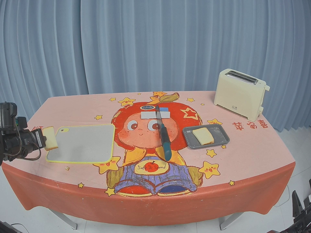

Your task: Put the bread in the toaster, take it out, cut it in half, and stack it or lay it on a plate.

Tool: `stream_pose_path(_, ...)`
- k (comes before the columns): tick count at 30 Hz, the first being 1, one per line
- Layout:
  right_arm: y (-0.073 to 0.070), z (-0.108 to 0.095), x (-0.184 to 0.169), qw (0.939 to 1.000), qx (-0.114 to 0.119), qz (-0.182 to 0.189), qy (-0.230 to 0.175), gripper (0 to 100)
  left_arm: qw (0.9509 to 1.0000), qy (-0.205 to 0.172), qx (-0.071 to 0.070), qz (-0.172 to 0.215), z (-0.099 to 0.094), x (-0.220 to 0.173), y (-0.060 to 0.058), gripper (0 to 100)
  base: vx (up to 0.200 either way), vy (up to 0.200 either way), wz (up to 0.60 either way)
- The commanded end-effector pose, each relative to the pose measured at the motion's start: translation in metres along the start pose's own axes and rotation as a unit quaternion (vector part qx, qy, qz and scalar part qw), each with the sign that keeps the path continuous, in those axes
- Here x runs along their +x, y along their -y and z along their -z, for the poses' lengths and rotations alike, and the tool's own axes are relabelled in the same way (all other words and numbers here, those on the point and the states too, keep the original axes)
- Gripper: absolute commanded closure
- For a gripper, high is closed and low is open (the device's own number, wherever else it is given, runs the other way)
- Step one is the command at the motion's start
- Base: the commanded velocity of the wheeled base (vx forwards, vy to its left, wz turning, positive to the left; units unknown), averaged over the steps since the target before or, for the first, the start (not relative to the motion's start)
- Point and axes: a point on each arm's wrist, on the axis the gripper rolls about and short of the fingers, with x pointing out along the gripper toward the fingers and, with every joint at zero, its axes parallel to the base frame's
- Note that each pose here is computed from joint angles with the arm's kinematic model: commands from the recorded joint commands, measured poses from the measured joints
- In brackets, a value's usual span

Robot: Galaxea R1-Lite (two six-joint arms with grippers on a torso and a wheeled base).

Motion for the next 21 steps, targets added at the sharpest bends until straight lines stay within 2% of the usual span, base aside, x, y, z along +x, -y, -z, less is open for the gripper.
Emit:
stream_pose_path(1, 0.0001, 0.0051, 0.0006, 1.0000, 0.000, 0.000, -0.004, 0, 1.0000, 0.000, 0.000, 0.000, -0.0001, -0.0001, 0.0000, 100, 0.000, 0.000, 0.00)
stream_pose_path(8, 0.0001, 0.0050, 0.0008, 1.0000, 0.000, 0.000, -0.005, 0, 1.0000, -0.001, -0.001, -0.003, 0.0003, -0.0001, -0.0006, 100, 0.000, 0.000, 0.00)
stream_pose_path(12, 0.0001, 0.0050, 0.0008, 1.0000, 0.000, 0.000, -0.005, 0, 0.9998, 0.003, -0.004, -0.017, 0.0000, -0.0002, -0.0035, 100, 0.000, -0.200, 0.00)
stream_pose_path(21, 0.0001, 0.0050, 0.0008, 1.0000, 0.000, 0.000, -0.005, 0, 0.9999, 0.003, -0.003, -0.017, 0.0000, 0.0002, -0.0035, 100, 0.000, -0.200, 0.00)
